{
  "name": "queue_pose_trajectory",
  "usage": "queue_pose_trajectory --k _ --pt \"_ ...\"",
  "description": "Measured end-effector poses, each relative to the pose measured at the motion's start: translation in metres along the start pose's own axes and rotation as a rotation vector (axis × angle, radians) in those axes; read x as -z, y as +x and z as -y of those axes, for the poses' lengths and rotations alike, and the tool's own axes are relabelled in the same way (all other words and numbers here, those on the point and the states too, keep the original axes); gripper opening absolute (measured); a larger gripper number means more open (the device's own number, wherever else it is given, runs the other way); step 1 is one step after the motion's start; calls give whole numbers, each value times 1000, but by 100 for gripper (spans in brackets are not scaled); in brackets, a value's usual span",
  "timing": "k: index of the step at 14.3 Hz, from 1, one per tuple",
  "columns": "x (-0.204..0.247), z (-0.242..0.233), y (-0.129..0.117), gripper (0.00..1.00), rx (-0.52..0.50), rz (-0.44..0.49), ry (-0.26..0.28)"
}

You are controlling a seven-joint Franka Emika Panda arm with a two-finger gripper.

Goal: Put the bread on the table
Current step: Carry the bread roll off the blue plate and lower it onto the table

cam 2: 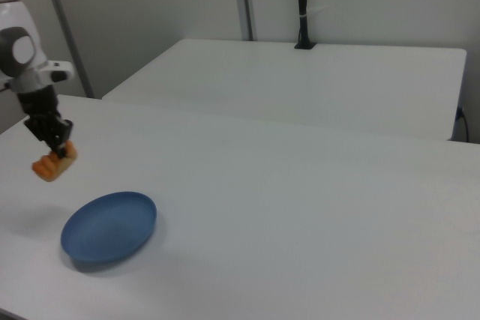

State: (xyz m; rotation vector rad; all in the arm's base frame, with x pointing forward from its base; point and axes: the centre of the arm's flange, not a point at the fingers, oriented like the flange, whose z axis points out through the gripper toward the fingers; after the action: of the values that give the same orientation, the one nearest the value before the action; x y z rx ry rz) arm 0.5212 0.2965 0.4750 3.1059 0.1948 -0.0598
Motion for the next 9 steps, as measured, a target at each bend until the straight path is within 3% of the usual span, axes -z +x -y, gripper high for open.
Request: queue_pose_trajectory --k 6,9 --pt "-25 122 -47 10 8 18 3" --pt "-68 157 -51 13 30 -7 -51"
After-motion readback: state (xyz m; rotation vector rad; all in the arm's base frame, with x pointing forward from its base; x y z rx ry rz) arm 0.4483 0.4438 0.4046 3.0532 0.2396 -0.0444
